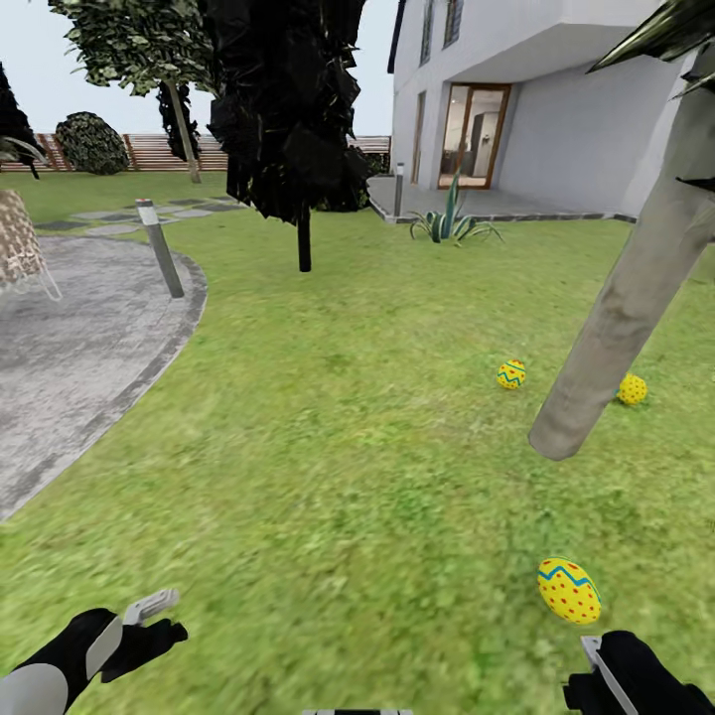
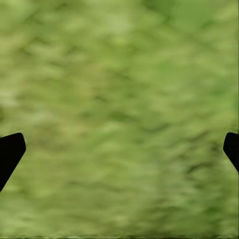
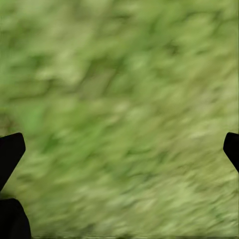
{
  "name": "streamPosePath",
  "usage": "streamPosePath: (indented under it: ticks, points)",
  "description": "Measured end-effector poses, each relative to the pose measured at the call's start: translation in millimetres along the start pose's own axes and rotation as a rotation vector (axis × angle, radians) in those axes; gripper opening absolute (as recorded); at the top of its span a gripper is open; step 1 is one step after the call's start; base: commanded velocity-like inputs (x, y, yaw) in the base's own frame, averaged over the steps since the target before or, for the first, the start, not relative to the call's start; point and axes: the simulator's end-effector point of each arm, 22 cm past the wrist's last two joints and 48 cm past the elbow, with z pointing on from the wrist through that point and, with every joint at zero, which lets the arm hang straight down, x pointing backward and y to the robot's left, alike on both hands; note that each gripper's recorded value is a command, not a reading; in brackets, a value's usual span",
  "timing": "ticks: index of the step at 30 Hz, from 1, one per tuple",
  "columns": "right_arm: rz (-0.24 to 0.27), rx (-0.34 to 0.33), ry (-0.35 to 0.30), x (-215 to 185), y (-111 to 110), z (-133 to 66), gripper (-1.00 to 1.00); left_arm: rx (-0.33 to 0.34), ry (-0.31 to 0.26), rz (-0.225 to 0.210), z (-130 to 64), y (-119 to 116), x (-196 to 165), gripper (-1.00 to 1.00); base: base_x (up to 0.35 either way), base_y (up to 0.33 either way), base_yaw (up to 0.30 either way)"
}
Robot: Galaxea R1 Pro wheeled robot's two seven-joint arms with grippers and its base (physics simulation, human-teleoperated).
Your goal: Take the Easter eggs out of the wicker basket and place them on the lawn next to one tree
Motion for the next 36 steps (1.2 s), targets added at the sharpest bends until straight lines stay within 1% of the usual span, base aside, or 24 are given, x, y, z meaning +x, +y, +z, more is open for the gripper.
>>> streamPosePath:
  ticks: [5,6,8,10,23,29,32,36]
  points:
    - [0.006,-0.002,-0.034,-8.8,-1.6,-7.6,1.0,0.015,-0.018,-0.001,-6.6,-8.7,-5.3,1.0,-0.149,0.0,-0.07]
    - [0.006,-0.003,-0.039,-10.2,-1.3,-9.3,1.0,0.026,-0.025,-0.022,-8.5,-10.5,-7.7,1.0,-0.158,-0.036,-0.224]
    - [0.008,-0.003,-0.048,-12.9,-1.7,-12.5,1.0,0.052,-0.042,-0.079,-12.4,-14.8,-13.1,1.0,-0.258,-0.11,-0.246]
    - [0.01,-0.003,-0.057,-15.4,-2.6,-15.7,1.0,0.063,-0.053,-0.1,-16.1,-16.5,-17.0,1.0,-0.296,-0.159,-0.26]
    - [0.025,-0.004,-0.11,-29.8,-8.1,-35.9,1.0,0.097,-0.096,-0.099,-35.4,-31.2,-30.7,1.0,-0.296,-0.175,-0.268]
    - [0.032,-0.005,-0.136,-36.3,-10.8,-45.6,1.0,0.108,-0.119,-0.098,-45.5,-35.0,-38.2,1.0,-0.052,-0.036,-0.27]
    - [0.047,-0.008,-0.147,-39.0,-12.9,-50.4,1.0,0.114,-0.13,-0.098,-50.6,-36.8,-41.8,1.0,-0.003,-0.002,-0.27]
    - [0.054,-0.01,-0.163,-42.9,-14.3,-56.8,1.0,0.124,-0.139,-0.097,-56.0,-41.8,-43.7,1.0,-0.001,0.0,-0.267]
